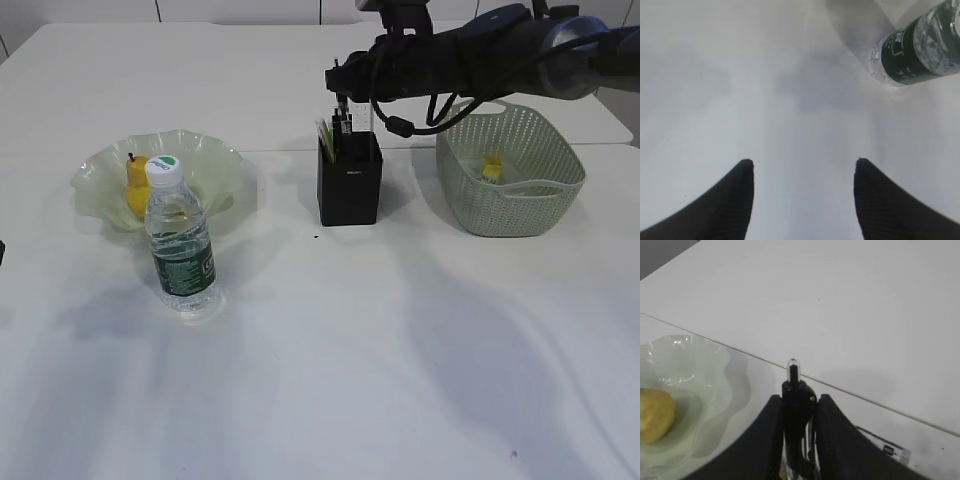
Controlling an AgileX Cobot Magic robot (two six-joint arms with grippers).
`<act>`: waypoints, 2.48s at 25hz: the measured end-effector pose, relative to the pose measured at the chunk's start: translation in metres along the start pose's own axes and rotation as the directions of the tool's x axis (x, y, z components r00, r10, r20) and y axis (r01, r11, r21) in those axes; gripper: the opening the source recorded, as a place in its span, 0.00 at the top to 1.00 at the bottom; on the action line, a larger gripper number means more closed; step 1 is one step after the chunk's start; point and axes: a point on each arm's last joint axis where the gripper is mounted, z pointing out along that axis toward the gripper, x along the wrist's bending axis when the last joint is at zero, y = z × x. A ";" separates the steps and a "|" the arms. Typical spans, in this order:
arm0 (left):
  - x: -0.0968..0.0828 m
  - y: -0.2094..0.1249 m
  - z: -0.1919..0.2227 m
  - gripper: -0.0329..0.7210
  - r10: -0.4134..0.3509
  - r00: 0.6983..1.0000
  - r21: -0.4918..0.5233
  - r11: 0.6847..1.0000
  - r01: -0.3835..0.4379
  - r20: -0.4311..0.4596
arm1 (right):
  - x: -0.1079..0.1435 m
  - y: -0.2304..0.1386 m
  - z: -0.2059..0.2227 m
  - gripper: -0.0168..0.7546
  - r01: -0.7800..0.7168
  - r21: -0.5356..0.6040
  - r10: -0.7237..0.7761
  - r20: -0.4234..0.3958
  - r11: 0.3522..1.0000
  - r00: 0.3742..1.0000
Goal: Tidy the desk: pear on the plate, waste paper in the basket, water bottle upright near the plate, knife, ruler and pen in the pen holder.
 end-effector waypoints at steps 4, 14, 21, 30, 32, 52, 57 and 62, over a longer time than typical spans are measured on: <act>0.000 0.000 0.000 0.36 0.000 1.000 0.000 1.000 0.000 0.000 | 0.003 -0.001 0.000 0.72 0.000 0.013 0.000 -0.030 1.000 1.000; 0.000 0.000 0.000 0.36 0.000 1.000 0.000 1.000 0.000 0.000 | 0.007 -0.003 0.000 0.60 -0.014 0.033 0.016 -0.080 0.999 0.997; 0.000 -0.001 0.000 0.36 0.000 1.000 0.008 1.000 0.000 0.000 | 0.021 0.008 -0.023 0.60 -0.040 0.186 0.064 -0.125 0.982 0.990; 0.000 -0.002 0.000 0.36 0.000 1.000 0.026 1.000 0.000 0.000 | 0.027 0.025 -0.087 0.60 -0.128 0.513 0.094 0.092 0.849 0.991; 0.000 -0.002 0.000 0.36 0.001 1.000 0.026 1.000 -0.001 -0.001 | 0.030 0.033 -0.103 0.60 -0.131 0.541 0.078 0.119 0.831 0.990; 0.004 -0.022 -0.057 0.36 0.090 0.991 -0.063 0.993 -0.097 -0.100 | 0.006 -0.022 -0.238 0.60 -0.296 0.646 0.038 0.383 0.704 0.923; 0.003 -0.031 -0.072 0.36 0.066 0.993 -0.084 0.994 -0.074 -0.099 | 0.022 -0.046 -0.265 0.60 -0.284 0.631 0.030 0.382 0.722 0.924; 0.001 -0.039 -0.090 0.36 0.060 0.994 -0.154 0.985 -0.074 -0.093 | 0.038 -0.051 -0.294 0.60 -0.263 0.581 0.023 0.386 0.770 0.922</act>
